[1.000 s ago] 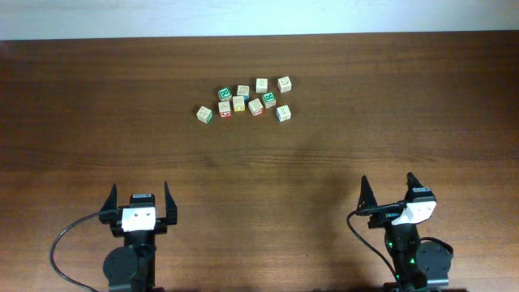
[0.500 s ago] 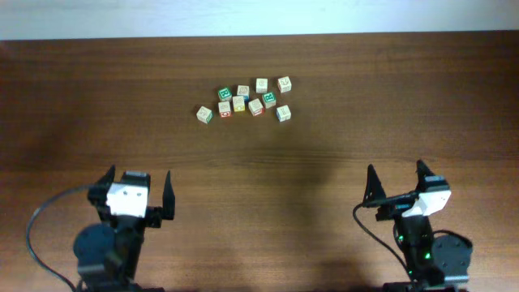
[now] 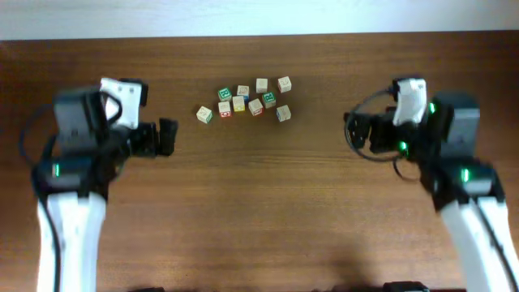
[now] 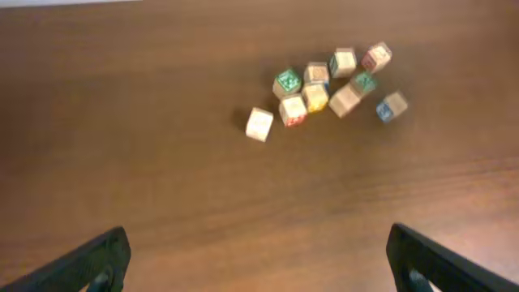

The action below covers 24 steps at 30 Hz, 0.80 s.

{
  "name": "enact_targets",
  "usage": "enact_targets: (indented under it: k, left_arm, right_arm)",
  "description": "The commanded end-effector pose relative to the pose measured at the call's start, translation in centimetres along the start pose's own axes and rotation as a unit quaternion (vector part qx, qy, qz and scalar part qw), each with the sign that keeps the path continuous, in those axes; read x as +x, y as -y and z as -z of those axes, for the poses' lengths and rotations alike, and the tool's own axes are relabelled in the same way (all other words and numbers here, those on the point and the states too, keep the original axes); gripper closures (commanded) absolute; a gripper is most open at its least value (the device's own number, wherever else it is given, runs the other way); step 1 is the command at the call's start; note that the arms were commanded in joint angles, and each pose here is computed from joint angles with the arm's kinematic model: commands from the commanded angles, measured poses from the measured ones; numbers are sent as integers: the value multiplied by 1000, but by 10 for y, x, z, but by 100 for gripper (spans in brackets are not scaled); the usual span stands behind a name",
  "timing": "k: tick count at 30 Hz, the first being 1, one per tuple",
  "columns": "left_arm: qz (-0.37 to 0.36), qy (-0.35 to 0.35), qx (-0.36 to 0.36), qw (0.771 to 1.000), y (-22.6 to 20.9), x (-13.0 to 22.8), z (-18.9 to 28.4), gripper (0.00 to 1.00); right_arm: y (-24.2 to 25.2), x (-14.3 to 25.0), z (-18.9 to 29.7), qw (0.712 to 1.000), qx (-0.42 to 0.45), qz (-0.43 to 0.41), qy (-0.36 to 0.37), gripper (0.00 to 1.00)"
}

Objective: Rotate 5 blocks

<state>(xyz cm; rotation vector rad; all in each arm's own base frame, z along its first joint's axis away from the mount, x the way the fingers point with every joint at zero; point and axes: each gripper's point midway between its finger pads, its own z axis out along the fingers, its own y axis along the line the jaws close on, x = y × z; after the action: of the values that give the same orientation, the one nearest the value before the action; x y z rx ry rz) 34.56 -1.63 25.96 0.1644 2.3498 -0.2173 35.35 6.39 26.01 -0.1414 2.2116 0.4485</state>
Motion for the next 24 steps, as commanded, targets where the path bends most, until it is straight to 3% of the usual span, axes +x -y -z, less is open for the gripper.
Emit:
enact_targets:
  k: [1,7,12,19,24]
  left_arm:
    - [26,-53,21,998,-5,-19,-27,1]
    - [51,-142,29,988,-14,-41,-50,1]
    - [48,-143,23,988,-20,-43,-57,1]
    - [52,-158,27,986,-18,-37,-55,1]
    - [52,-158,27,986,-18,-37,-55,1]
  right_arm:
    - [-19,-17,-22,997,-46,-12,-63,2]
    - [-79,-23,-92,968,-103,82,-215,2]
    - [-79,0,-156,948,-74,96,-293,2]
    - [-69,9,-202,952,-67,96,-282,0]
    - [-55,19,-227,952,-23,118,-283,14]
